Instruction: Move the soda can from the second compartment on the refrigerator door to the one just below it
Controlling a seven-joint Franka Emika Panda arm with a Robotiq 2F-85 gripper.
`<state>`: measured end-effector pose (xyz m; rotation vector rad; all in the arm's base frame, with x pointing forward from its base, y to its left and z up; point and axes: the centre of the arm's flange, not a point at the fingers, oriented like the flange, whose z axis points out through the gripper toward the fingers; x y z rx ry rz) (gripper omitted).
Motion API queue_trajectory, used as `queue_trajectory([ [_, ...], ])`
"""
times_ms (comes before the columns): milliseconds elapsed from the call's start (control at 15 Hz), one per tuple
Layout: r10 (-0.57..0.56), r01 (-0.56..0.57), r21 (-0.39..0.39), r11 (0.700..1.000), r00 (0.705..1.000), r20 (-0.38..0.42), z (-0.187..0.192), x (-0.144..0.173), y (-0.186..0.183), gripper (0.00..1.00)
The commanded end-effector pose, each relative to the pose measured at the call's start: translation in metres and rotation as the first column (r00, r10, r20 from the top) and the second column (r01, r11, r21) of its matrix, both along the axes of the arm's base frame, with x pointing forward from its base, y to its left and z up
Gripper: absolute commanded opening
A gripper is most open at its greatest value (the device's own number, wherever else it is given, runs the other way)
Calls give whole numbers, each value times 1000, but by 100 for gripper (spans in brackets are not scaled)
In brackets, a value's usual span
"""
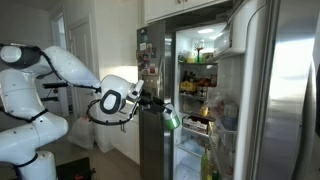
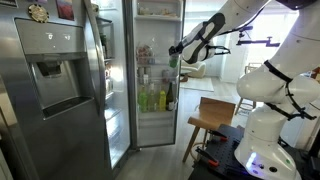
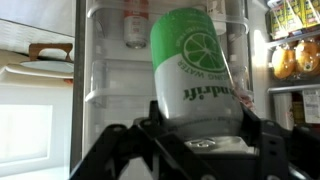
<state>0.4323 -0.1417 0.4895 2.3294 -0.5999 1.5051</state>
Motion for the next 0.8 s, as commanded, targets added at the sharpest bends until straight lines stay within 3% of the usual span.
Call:
queue_trajectory([
  [0, -15, 14, -23, 1000, 999, -39, -43, 32, -21, 48],
  [200, -27, 26, -15, 1000, 998, -50, -61, 38, -33, 48],
  [733, 8, -6, -60, 998, 999, 36, -64, 71, -37, 48],
])
